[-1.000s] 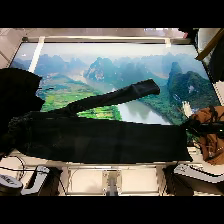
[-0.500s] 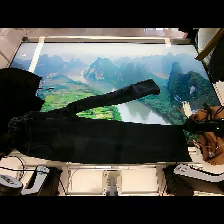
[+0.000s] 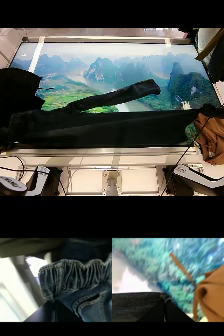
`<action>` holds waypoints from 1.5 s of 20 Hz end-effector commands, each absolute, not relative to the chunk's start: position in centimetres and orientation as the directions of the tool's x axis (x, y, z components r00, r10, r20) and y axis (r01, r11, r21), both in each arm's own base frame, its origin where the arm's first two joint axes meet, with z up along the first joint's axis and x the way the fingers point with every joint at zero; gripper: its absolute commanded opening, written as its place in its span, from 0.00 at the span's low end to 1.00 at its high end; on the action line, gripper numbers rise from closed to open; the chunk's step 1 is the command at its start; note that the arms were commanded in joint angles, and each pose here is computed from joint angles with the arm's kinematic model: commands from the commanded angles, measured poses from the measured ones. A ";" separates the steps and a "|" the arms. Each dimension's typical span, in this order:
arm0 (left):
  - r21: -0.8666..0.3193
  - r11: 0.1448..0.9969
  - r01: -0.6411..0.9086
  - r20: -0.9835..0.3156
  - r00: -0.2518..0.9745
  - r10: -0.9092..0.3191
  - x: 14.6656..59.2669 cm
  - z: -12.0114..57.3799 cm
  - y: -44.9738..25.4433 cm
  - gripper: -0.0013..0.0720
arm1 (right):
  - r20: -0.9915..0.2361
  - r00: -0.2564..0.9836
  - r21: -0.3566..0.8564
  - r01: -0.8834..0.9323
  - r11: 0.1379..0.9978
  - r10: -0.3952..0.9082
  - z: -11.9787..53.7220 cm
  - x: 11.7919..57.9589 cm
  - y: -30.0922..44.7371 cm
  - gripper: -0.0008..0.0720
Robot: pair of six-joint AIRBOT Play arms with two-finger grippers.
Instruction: Fold the clothes and pants, and hang the long-sleeved shirts on hangers.
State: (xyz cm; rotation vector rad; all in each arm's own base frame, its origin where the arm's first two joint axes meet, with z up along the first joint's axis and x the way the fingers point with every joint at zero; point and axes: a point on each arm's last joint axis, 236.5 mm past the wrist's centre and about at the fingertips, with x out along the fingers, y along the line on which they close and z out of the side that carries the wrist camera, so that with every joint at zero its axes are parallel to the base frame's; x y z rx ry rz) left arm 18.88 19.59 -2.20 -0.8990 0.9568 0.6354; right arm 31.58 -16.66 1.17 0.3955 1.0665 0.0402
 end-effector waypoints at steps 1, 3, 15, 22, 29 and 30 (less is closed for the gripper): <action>-0.406 0.567 -0.716 -0.858 0.513 0.033 21.7 -1.2 17.7 0.06 | -0.840 0.511 0.319 0.195 0.927 0.181 0.8 33.0 -17.5 0.06; -0.321 0.630 -0.708 -0.890 0.453 0.056 21.2 -2.0 17.7 0.06 | -0.844 0.504 0.338 0.234 0.911 0.184 -0.8 34.2 -17.1 0.06; -0.424 0.582 -0.694 -0.838 0.545 0.041 23.4 -0.4 17.0 0.71 | -0.911 0.366 0.319 0.339 0.885 0.188 -2.0 30.0 -17.6 0.65; -0.414 0.591 -0.692 -0.831 0.552 0.063 23.5 -0.3 17.6 0.71 | -0.883 0.255 0.469 0.485 0.738 0.393 -7.8 20.1 -14.5 0.65; -0.408 0.605 -0.684 -0.831 0.552 0.063 23.5 -0.3 17.6 0.70 | -0.872 0.257 0.489 0.491 0.721 0.417 -8.2 20.0 -13.6 0.63; -0.408 0.605 -0.684 -0.831 0.552 0.063 23.5 -0.3 17.6 0.70 | -0.870 0.261 0.493 0.491 0.718 0.419 -8.1 20.1 -13.5 0.63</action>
